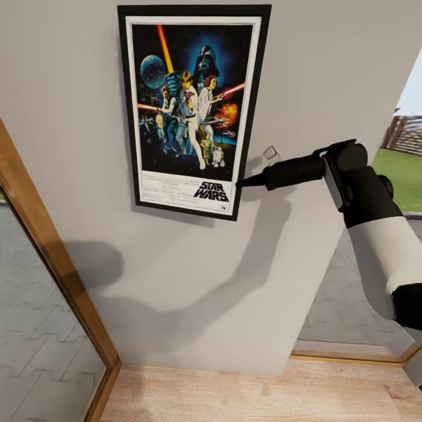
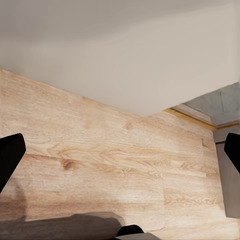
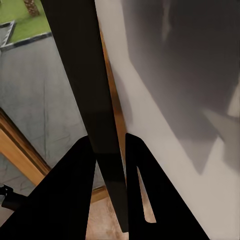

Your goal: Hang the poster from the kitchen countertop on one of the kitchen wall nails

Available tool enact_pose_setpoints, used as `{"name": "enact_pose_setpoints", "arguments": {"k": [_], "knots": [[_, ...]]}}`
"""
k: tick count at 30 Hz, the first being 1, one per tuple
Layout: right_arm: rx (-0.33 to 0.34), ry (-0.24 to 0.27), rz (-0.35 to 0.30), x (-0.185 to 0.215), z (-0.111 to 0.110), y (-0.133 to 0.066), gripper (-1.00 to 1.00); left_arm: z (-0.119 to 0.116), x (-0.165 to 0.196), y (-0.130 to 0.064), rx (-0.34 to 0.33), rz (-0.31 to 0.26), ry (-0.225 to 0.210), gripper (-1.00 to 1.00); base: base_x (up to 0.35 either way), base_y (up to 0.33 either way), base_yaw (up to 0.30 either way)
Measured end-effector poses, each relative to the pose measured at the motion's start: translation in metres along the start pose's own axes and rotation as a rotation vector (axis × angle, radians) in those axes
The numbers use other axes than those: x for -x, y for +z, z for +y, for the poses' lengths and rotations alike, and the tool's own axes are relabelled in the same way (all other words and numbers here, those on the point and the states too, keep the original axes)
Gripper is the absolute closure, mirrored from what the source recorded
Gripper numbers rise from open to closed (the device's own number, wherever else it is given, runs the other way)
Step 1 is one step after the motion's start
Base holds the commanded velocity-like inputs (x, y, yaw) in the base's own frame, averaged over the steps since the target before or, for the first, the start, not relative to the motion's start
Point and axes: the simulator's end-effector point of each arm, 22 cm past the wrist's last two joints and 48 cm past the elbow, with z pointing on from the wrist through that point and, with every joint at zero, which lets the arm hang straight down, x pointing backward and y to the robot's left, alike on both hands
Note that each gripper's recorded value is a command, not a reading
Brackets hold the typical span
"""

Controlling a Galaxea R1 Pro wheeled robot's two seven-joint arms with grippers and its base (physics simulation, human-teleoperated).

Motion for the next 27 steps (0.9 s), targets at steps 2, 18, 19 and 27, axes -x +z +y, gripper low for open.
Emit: {"name": "enact_pose_setpoints", "arguments": {"k": [2,18,19,27], "knots": [[0.0,-0.014,-0.002,0.0022,0.003,-0.0004,1.0,0.0001,0.0002,0.0,0.0,0.0,0.0,-1.0,0.0,0.0,0.0],[0.002,-0.025,-0.002,0.0021,0.0057,0.0001,1.0,0.0008,0.0005,-0.0005,0.001,0.0,0.001,-1.0,0.0,0.0,0.0],[0.001,-0.024,-0.001,0.001,0.0053,0.0003,1.0,0.0008,0.0005,-0.0005,0.001,0.0,0.001,-1.0,0.0,0.0,0.0],[0.003,-0.022,0.0,-0.0016,0.0049,0.001,1.0,0.0008,0.0007,-0.0004,0.001,-0.001,0.001,-1.0,0.0,0.0,0.0]]}}
